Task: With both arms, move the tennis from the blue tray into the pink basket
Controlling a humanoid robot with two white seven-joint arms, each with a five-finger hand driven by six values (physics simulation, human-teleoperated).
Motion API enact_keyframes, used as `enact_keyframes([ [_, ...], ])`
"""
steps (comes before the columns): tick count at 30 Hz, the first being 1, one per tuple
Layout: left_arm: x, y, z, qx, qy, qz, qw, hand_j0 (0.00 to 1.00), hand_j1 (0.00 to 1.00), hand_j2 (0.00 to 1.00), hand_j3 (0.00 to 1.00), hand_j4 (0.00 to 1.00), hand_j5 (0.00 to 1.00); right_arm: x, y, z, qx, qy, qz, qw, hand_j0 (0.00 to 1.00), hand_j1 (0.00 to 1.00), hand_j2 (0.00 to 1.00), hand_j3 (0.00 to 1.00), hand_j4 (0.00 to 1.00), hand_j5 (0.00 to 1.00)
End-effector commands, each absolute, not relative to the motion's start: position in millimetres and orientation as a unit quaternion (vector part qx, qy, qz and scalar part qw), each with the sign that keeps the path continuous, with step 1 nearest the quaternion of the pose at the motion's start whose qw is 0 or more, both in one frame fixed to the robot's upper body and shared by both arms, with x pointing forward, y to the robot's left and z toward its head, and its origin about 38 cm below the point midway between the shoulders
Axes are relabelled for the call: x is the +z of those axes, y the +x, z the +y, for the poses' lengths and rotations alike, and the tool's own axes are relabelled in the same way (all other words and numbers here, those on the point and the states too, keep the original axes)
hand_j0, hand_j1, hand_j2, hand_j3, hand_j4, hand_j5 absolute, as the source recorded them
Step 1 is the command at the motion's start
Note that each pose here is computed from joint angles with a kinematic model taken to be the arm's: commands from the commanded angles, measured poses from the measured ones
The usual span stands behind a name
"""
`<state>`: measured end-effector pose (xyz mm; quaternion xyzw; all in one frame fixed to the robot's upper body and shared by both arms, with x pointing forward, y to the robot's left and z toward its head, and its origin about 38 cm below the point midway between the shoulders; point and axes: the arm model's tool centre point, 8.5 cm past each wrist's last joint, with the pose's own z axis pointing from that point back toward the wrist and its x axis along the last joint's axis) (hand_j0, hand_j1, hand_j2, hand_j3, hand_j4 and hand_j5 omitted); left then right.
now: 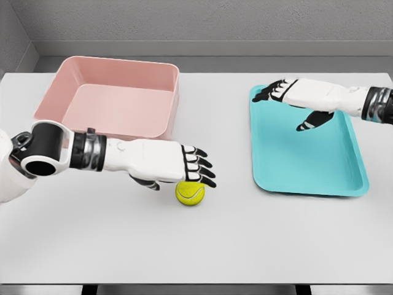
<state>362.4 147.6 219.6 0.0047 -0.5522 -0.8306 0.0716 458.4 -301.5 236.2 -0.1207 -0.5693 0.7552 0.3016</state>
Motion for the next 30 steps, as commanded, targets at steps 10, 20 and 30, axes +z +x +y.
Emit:
enact_keyframes([
  [10, 203.3, 368.0, 149.5, -0.811, -0.056, -0.567, 0.130, 1.00, 1.00, 1.00, 1.00, 1.00, 1.00, 238.4, 454.6, -324.1, 0.751, -0.135, -0.562, 0.319, 1.00, 1.00, 1.00, 1.00, 1.00, 1.00],
  [20, 180.3, 383.3, 135.8, -0.817, -0.053, -0.555, 0.146, 1.00, 1.00, 1.00, 1.00, 1.00, 1.00, 239.7, 455.2, -321.9, 0.745, -0.135, -0.570, 0.319, 1.00, 1.00, 1.00, 1.00, 1.00, 1.00],
  [30, 170.8, 384.8, 138.4, -0.818, -0.057, -0.550, 0.158, 1.00, 1.00, 1.00, 1.00, 1.00, 1.00, 237.9, 454.0, -324.4, 0.747, -0.135, -0.567, 0.321, 1.00, 1.00, 1.00, 1.00, 1.00, 1.00],
])
